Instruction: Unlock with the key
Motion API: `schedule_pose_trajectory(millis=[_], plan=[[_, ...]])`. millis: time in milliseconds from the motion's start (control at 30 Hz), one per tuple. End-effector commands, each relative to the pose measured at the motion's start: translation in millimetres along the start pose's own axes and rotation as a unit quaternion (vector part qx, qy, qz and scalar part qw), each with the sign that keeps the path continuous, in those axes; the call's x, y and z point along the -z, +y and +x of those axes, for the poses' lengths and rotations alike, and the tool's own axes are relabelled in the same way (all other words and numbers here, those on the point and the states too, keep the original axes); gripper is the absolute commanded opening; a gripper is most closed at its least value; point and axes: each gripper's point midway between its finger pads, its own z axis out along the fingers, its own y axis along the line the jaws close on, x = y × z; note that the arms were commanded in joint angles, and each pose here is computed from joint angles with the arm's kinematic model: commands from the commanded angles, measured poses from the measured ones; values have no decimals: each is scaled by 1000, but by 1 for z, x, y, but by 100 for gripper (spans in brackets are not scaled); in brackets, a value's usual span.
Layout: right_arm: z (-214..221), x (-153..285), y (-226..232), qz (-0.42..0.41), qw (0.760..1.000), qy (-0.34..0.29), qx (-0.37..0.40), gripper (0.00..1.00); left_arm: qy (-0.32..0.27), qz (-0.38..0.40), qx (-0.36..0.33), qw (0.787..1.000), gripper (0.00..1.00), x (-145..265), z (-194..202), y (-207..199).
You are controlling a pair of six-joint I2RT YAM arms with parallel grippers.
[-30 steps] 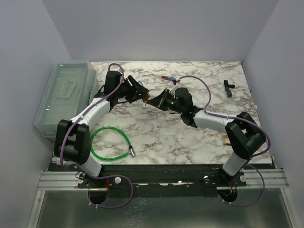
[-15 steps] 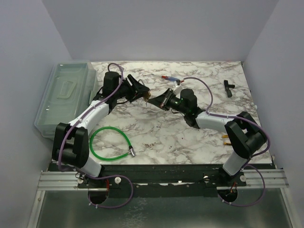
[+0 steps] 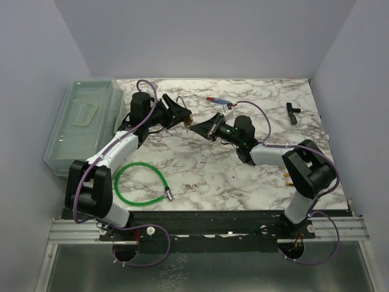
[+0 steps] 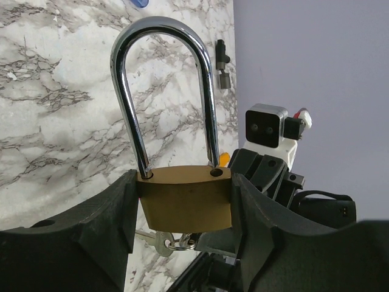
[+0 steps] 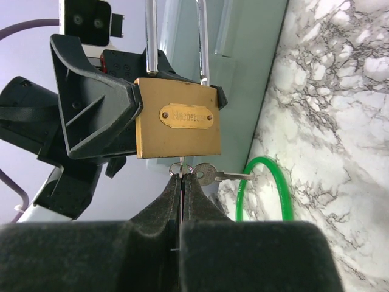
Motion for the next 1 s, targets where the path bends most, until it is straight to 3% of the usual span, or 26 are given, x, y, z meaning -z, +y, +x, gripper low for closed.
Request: schedule_pose_trajectory(millis=[0, 300, 367, 467, 733, 967], plan=[[-8, 2, -16, 10, 1000, -21, -18, 0, 42, 101, -30, 994, 0, 22, 19, -60], [-5, 10, -19, 4, 1000, -3, 5, 1, 34, 93, -26, 995, 0, 21, 17, -57], [-3, 10, -18, 1, 1000, 5, 14, 7, 31, 88, -25, 995, 0, 21, 16, -54], [-1, 13, -14, 2, 999, 12, 35, 25, 25, 75, -27, 997, 0, 20, 15, -50], [1, 27, -22, 58, 994, 22, 88, 37, 10, -2, -20, 1000, 0, 14, 8, -22], [-3, 33, -19, 89, 984, 33, 148, 61, 12, -20, -14, 1000, 0, 12, 8, -15]])
